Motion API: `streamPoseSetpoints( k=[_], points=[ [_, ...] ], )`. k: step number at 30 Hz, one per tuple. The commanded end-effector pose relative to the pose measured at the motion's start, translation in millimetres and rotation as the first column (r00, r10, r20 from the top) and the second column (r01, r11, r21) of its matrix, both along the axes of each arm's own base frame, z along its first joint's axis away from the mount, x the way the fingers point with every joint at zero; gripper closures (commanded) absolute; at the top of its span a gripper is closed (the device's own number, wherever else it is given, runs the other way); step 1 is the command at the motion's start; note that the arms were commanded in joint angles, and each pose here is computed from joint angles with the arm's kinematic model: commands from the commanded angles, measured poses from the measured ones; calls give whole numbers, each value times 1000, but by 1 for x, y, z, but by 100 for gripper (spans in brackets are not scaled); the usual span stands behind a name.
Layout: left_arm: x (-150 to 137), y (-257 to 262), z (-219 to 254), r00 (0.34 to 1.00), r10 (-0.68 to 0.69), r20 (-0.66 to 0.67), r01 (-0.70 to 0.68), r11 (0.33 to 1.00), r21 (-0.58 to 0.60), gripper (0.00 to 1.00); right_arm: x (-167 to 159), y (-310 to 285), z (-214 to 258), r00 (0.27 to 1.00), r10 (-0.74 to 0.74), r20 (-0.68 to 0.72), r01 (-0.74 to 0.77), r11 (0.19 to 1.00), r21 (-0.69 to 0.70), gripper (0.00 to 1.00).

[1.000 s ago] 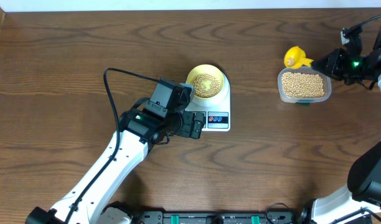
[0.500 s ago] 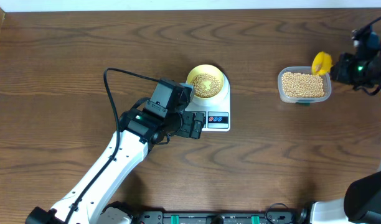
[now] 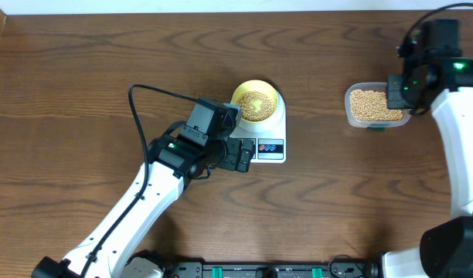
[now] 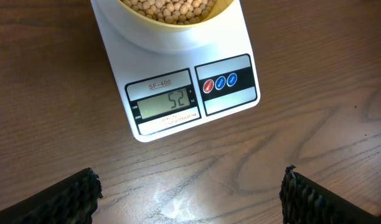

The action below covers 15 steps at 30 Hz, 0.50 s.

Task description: Scoop item into bowl and weigh 50g on scale

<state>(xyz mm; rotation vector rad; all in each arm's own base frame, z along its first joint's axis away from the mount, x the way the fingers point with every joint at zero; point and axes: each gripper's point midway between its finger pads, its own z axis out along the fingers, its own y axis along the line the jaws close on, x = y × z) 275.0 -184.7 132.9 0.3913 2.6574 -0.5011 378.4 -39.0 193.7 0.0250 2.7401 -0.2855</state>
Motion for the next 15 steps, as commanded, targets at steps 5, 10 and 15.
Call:
streamPoseSetpoints(
  k=[5, 10, 15],
  points=[
    [-2, 1, 1, 1000, -6, 4, 6, 1000, -4, 6, 0, 3, 5, 1000, 24, -3, -24, 993, -118, 99],
    [-2, 1, 1, 1000, -6, 5, 6, 1000, -4, 6, 7, 26, 2, 997, 76, 23, -76, 997, 10, 99],
    [-2, 1, 1, 1000, -6, 5, 6, 1000, -4, 6, 31, 78, 13, 975, 155, 161, -196, 940, 278, 99]
  ],
)
